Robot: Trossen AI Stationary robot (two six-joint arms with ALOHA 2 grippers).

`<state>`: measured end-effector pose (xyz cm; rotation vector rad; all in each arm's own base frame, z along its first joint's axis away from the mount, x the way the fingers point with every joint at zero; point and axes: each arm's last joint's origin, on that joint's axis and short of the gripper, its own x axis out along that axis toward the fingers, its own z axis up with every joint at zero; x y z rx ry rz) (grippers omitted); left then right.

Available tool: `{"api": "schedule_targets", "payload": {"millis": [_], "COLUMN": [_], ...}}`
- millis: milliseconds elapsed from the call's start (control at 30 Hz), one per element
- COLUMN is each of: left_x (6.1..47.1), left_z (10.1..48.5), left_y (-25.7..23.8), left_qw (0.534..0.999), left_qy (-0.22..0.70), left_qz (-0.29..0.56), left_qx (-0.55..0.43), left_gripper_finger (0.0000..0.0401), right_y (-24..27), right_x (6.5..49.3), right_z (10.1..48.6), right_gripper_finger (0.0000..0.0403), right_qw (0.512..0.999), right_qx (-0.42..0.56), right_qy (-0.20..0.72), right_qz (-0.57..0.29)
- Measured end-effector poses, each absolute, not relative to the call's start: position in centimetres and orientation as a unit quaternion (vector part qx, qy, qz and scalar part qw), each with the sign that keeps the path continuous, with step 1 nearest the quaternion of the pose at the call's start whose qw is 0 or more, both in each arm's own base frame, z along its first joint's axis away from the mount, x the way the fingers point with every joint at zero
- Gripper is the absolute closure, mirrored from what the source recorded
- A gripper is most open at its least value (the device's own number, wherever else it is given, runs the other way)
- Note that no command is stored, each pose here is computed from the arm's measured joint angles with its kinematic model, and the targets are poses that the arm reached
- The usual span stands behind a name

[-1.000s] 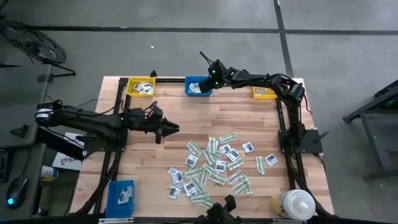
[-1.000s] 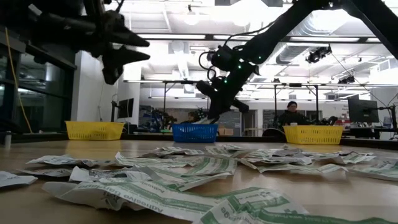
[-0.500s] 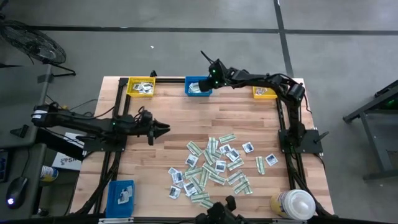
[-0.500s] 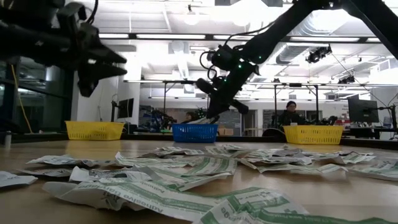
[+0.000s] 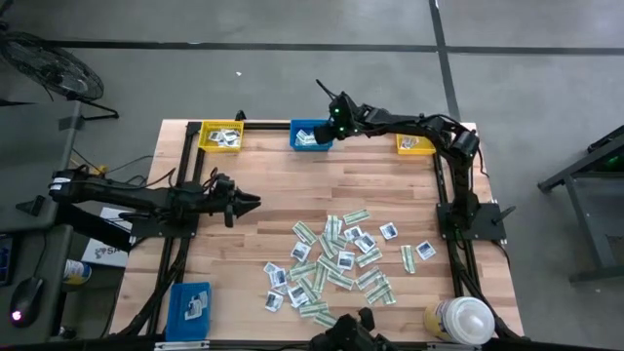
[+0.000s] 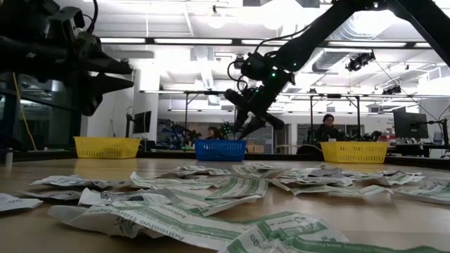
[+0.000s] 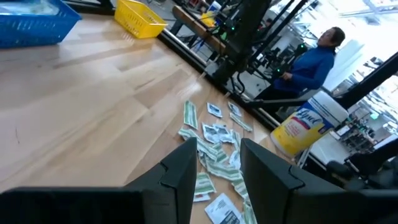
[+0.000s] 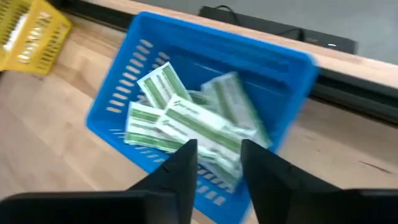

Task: Pick & Place First Aid Supplies
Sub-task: Put the green bandage pack into the top blue bin, then put the blue alcohol pad into the bottom blue bin

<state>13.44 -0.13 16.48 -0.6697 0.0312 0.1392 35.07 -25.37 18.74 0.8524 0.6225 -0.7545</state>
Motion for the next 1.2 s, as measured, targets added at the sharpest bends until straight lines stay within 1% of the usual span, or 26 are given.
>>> {"api": "schedule_targets", "payload": {"millis": [167, 267, 333, 400, 533, 700, 833, 1067, 1200], "left_x": [13.3, 13.2, 13.1, 13.1, 13.1, 13.1, 13.1, 13.1, 13.1], "left_z": [16.5, 16.5, 16.5, 16.5, 16.4, 16.4, 16.4, 16.4, 16.4], "left_y": [-0.2, -0.2, -0.2, -0.2, -0.2, -0.3, -0.3, -0.3, -0.4], "left_qw": [0.945, 0.946, 0.946, 0.946, 0.946, 0.947, 0.950, 0.951, 0.951], "left_qy": [0.019, 0.018, 0.022, 0.025, 0.029, 0.032, 0.034, 0.037, 0.041], "left_qz": [0.061, 0.060, 0.059, 0.058, 0.056, 0.051, 0.045, 0.037, 0.025], "left_qx": [-0.319, -0.318, -0.318, -0.318, -0.317, -0.316, -0.308, -0.306, -0.305], "left_gripper_finger": [0.0278, 0.0278, 0.0278, 0.0278, 0.0278, 0.0278, 0.0278, 0.0278, 0.0278], "right_y": [-25.5, -25.0, -24.1, -22.6, -18.8, -13.6, -9.4, -2.4, 0.1], "right_x": [33.2, 31.6, 30.5, 29.3, 27.3, 25.2, 23.4, 20.1, 18.8], "right_z": [21.0, 23.0, 24.3, 25.5, 27.7, 29.4, 28.8, 25.7, 23.6], "right_gripper_finger": [0.0254, 0.0247, 0.0246, 0.0247, 0.0245, 0.0245, 0.0245, 0.0245, 0.0245], "right_qw": [0.792, 0.792, 0.788, 0.778, 0.741, 0.696, 0.681, 0.667, 0.642], "right_qx": [0.377, 0.357, 0.339, 0.319, 0.285, 0.272, 0.289, 0.381, 0.429], "right_qy": [0.305, 0.328, 0.360, 0.403, 0.485, 0.543, 0.543, 0.498, 0.487], "right_qz": [-0.372, -0.371, -0.366, -0.361, -0.368, -0.383, -0.396, -0.404, -0.410]}}
